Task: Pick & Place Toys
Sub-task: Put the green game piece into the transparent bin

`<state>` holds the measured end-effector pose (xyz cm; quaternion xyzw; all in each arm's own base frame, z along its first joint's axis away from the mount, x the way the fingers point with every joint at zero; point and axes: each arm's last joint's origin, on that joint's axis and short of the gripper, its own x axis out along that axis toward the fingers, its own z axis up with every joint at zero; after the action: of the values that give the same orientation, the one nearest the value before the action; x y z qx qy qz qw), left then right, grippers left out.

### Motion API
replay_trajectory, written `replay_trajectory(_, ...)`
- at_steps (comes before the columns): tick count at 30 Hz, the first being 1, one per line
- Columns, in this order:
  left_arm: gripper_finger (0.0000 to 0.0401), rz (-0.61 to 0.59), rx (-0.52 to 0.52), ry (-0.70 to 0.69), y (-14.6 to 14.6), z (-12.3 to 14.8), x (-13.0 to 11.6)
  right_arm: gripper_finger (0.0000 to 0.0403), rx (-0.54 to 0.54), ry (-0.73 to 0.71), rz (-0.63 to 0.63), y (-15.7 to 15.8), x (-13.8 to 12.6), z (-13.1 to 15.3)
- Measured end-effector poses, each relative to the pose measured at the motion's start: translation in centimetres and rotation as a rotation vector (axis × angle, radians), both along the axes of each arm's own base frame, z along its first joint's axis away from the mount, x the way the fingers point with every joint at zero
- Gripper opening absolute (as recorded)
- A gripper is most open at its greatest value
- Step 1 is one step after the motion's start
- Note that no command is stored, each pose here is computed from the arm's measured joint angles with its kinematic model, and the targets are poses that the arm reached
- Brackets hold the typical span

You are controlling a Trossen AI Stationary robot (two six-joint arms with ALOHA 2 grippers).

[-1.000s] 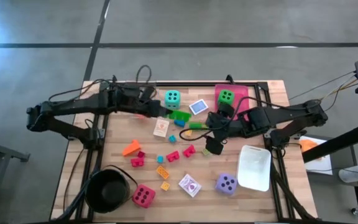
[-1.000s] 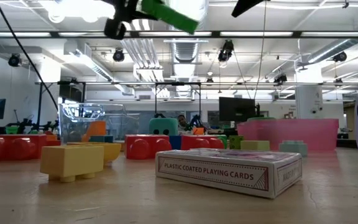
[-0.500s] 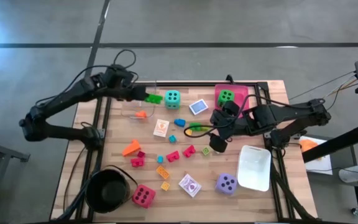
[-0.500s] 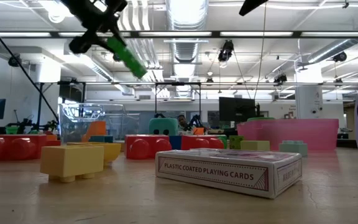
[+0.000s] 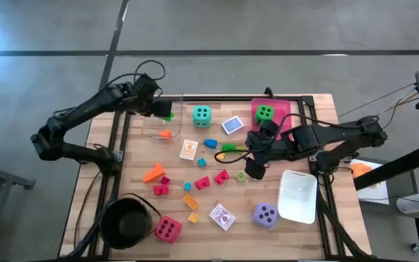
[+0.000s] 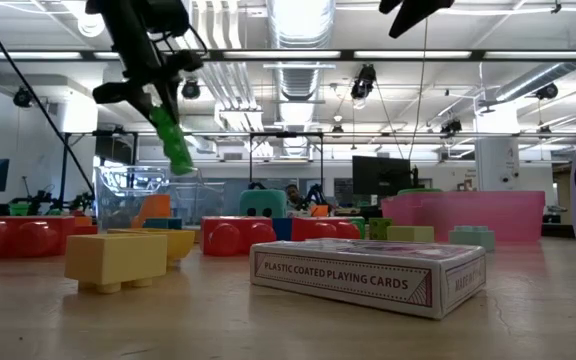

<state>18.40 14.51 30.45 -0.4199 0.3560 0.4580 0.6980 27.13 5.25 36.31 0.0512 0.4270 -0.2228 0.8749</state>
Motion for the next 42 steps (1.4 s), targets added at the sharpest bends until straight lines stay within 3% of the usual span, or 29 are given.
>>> replay_trajectory(19,0.0137,0.046,-0.026,0.237,2.9,-4.9,2.6,0.0366,0.039,0.074,-0.077,-0.1,-0.8,-2.1)
replay_trajectory(33,0.0137,0.05,-0.021,0.373,2.8,-5.8,2.1,0.0366,0.044,0.072,-0.078,-0.1,-0.9,-2.1)
replay_trajectory(42,0.0137,0.056,-0.05,0.409,2.3,-7.9,1.6,0.0366,0.046,0.069,-0.081,-0.1,-0.8,-2.1)
